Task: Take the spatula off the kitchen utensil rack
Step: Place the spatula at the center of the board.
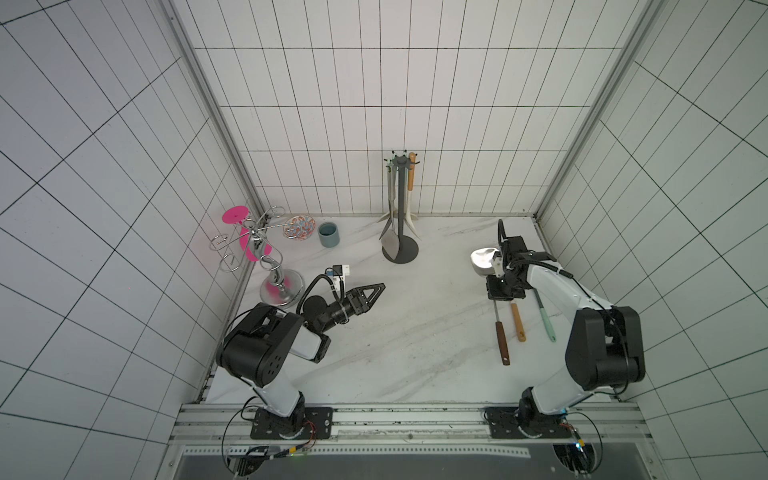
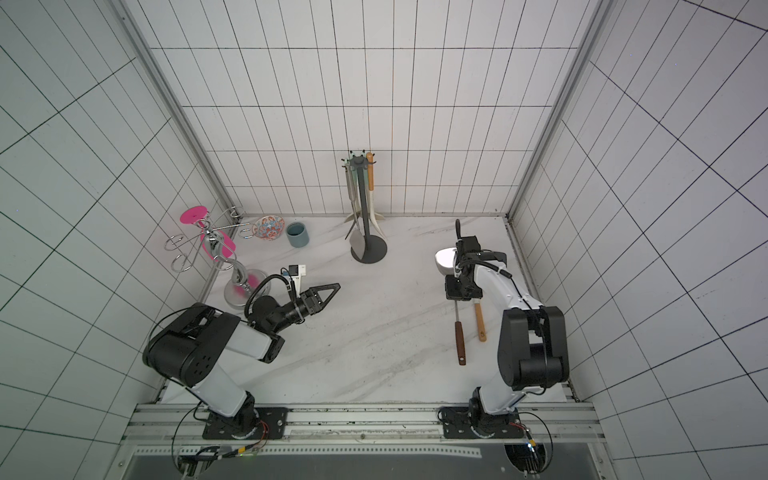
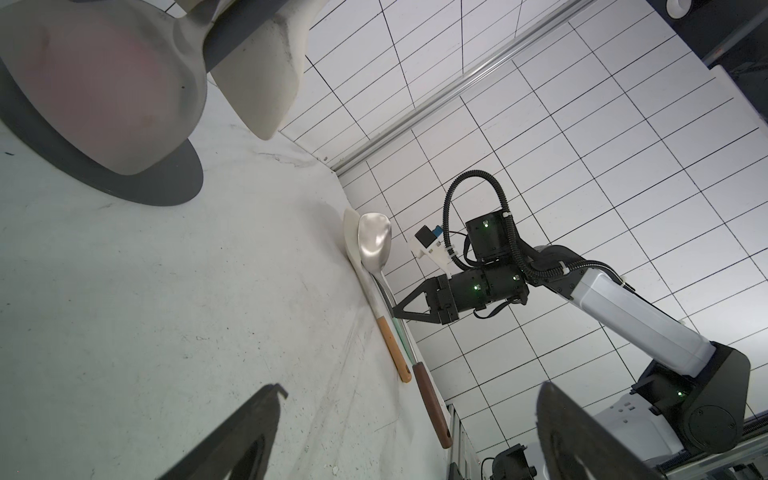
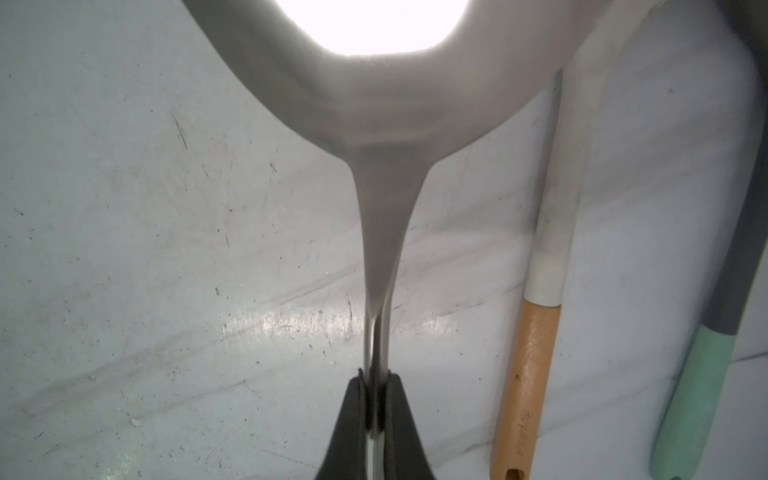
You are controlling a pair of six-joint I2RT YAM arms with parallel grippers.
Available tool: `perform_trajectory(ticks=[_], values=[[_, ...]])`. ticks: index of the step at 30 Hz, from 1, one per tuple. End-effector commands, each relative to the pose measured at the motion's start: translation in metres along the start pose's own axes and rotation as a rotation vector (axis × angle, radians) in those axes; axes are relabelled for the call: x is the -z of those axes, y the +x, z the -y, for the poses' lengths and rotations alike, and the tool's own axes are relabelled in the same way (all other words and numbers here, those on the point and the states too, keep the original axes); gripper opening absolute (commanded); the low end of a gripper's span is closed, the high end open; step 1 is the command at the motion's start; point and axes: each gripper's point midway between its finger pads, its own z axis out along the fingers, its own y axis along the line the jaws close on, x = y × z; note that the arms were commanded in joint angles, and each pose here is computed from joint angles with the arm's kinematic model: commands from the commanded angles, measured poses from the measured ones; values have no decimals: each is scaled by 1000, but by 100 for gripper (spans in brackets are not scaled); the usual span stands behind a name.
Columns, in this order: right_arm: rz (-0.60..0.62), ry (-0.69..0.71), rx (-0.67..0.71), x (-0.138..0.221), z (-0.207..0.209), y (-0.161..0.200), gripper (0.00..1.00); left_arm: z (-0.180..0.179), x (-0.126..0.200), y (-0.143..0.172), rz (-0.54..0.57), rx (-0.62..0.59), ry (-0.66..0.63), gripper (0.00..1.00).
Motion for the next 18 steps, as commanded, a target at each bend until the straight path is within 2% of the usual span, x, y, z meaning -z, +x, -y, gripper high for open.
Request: perform_trajectory(ticks=[1,7,18], values=[[115,-46,37,17,-2,-48,0,11,-2,-7,22,-37,32,97],[157,-49,61,2,-3,-70,0,11,-2,-7,22,-35,34,97],[73,-46,36,-38,0,-72,0,9,-2,-7,22,-45,21,97]])
